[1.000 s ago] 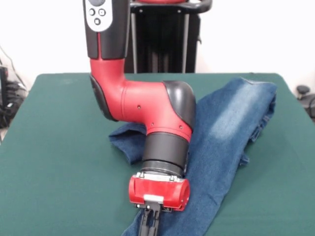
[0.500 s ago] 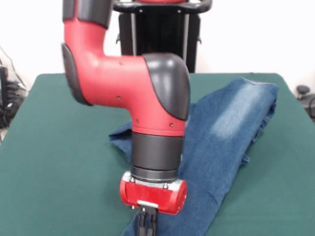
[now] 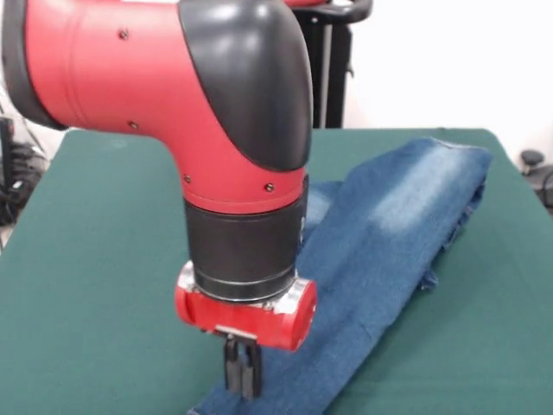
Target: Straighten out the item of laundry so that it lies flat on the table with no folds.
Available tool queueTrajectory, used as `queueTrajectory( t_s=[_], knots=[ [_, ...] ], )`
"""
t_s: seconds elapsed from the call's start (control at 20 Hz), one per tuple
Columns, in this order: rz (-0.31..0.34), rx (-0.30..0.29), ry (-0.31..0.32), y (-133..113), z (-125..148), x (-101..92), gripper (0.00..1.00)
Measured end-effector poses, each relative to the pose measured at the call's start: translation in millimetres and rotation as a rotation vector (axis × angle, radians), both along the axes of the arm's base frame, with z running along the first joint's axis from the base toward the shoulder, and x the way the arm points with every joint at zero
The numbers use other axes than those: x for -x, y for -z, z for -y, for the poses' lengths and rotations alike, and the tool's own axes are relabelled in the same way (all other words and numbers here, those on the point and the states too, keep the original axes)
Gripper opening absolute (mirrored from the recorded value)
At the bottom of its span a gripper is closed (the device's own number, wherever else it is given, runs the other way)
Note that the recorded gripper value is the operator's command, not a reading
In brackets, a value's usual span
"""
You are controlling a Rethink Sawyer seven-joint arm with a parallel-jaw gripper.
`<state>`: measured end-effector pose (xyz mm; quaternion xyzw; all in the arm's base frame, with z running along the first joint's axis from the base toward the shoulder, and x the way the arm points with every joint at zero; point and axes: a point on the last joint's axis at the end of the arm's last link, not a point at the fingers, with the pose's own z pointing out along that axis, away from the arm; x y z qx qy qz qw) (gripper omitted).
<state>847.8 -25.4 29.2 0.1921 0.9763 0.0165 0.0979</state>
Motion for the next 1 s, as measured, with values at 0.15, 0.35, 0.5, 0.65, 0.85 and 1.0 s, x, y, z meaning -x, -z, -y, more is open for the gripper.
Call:
queueTrajectory(
  t_s=[0.15, 0.35, 0.5, 0.65, 0.85, 1.0],
  knots=[
    [0.073, 0.006, 0.003, -12, 3, -21.8, 0.00],
    [0.169, 0.016, 0.008, -23, 5, -44.1, 0.00],
    [0.213, 0.016, 0.011, -24, 5, -52.8, 0.00],
    [0.241, 0.010, 0.014, -22, 3, -57.7, 0.00],
    [0.246, 0.004, 0.015, -19, 2, -58.1, 0.00],
    [0.249, -0.006, 0.020, -19, 3, -59.1, 0.00]
  ],
)
